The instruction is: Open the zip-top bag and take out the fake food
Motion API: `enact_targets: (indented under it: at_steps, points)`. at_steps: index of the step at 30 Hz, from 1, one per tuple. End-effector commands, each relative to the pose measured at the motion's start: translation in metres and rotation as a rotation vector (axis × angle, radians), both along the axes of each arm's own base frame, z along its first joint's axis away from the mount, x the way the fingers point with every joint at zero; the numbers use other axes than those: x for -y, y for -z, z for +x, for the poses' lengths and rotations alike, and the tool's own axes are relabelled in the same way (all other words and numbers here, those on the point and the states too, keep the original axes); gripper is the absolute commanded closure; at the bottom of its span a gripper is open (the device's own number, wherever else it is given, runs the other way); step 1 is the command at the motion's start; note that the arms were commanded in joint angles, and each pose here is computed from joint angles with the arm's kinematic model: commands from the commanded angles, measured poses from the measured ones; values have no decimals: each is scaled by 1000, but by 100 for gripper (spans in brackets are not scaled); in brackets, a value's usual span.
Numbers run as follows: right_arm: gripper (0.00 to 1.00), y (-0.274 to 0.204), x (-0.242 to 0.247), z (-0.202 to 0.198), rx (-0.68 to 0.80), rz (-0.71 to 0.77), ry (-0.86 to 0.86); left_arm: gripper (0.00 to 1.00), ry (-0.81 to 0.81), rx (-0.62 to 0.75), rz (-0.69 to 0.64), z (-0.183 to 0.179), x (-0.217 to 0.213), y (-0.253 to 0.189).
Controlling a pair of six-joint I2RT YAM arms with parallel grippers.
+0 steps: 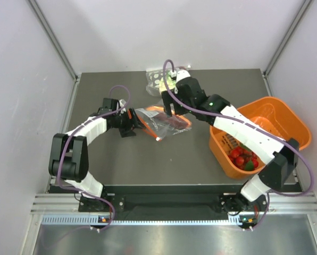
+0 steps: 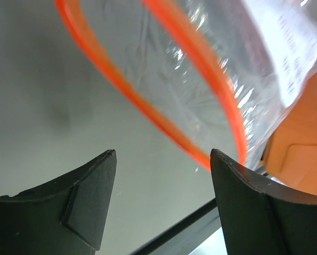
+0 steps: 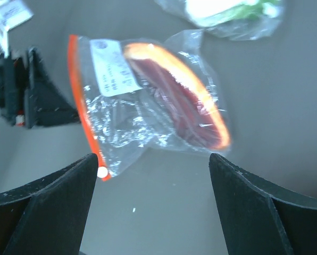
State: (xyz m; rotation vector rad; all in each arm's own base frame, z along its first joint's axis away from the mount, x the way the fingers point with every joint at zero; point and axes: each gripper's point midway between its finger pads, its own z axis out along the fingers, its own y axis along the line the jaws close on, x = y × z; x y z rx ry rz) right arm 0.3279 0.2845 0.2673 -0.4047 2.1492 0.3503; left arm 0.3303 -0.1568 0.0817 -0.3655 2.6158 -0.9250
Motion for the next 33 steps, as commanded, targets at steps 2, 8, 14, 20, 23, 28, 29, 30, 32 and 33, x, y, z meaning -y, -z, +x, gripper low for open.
enact_targets:
  at_steps: [2, 8, 14, 20, 23, 28, 29, 30, 32, 33]
  points:
    - [15, -18, -37, 1, 39, 50, -89, 25, -38, 75, -96, 22, 5, -12]
    - [15, -14, -52, -1, 30, 63, -125, 27, -83, 44, -107, 25, -4, 3]
    - [15, -7, -69, 3, 20, 53, -166, 58, -74, 56, -138, 38, 1, 9]
    - [15, 6, -82, 4, -13, 43, -203, 100, -41, 93, -172, 49, 8, -2]
    - [15, 12, -87, 1, -26, 33, -228, 100, -35, 143, -172, 52, 7, -18]
    - [15, 14, -95, -5, -23, 28, -272, 100, -31, 258, -160, 50, 4, -63]
    - [15, 12, -97, -5, -22, 31, -279, 100, -26, 291, -164, 48, 4, -76]
    - [15, 14, -99, -6, -27, 27, -287, 100, -27, 307, -167, 48, 4, -83]
    - [15, 12, -102, -4, -22, 27, -293, 100, -28, 332, -164, 46, 3, -96]
    - [15, 14, -103, -4, -25, 22, -294, 100, -24, 363, -166, 46, 3, -109]
